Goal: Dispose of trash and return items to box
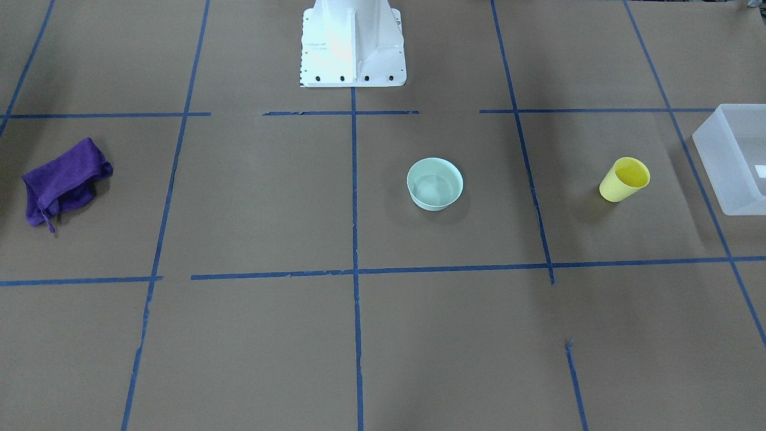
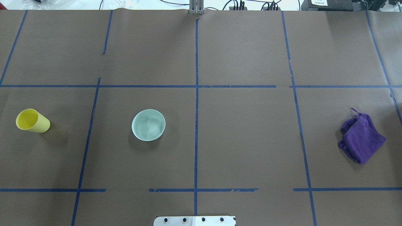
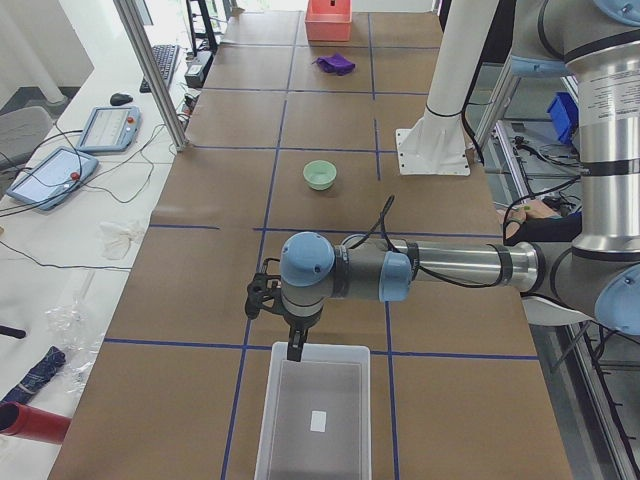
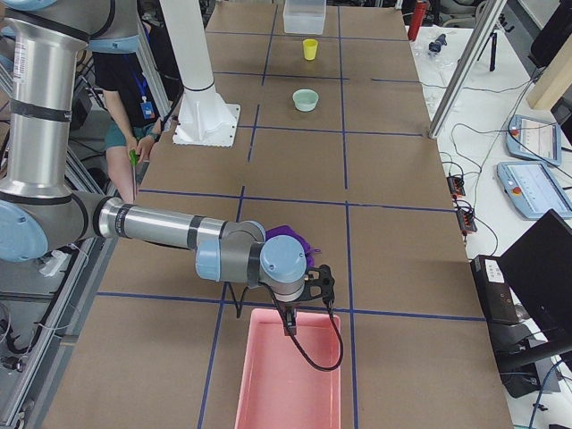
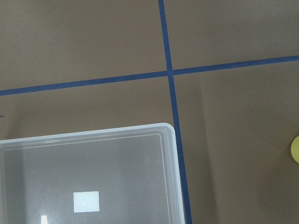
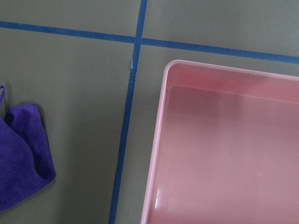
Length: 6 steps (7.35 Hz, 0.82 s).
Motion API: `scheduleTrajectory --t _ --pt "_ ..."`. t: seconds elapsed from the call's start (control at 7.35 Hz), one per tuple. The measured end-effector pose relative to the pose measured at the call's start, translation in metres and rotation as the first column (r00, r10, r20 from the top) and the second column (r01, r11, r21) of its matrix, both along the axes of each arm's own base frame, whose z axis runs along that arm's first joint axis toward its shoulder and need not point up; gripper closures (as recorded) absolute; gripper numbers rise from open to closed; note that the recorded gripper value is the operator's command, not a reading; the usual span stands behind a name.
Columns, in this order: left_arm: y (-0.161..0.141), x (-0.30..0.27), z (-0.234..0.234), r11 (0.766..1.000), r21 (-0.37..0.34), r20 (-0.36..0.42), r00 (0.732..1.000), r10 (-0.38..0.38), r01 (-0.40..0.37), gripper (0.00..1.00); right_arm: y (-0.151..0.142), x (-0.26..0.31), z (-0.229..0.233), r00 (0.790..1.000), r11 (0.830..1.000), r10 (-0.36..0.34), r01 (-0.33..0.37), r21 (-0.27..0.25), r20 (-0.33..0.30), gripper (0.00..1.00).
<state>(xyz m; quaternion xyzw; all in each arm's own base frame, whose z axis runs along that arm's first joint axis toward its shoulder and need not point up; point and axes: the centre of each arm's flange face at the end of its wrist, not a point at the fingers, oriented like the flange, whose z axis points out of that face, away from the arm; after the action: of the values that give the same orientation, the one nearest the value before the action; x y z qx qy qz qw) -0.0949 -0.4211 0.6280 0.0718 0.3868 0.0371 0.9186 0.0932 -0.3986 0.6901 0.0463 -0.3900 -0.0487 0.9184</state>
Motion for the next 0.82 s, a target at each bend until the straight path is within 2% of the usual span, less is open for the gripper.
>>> scheduleTrajectory --t 0.41,0.54,0.68,0.82 --pt "-0.002 0.002 -0.009 1.0 0.029 0.003 1.0 0.006 -0.006 0.0 -0.001 0.0 -0.003 1.0 1.0 0.0 0.0 0.006 0.002 0.0" --pt "-0.007 0.006 -0.016 0.998 0.067 0.008 1.0 0.015 -0.016 0.0 -0.005 0.0 -0.01 1.0 1.0 0.002 -0.002 0.023 0.001 0.0" --pt "-0.015 0.011 -0.027 0.991 0.134 0.013 1.0 0.027 -0.029 0.0 -0.011 0.001 -0.024 1.0 0.998 0.005 -0.005 0.057 -0.003 0.0" --pt "-0.026 0.02 -0.041 0.973 0.225 0.02 0.999 0.047 -0.05 0.0 -0.019 0.001 -0.037 1.0 0.995 0.016 -0.015 0.094 -0.006 0.0"
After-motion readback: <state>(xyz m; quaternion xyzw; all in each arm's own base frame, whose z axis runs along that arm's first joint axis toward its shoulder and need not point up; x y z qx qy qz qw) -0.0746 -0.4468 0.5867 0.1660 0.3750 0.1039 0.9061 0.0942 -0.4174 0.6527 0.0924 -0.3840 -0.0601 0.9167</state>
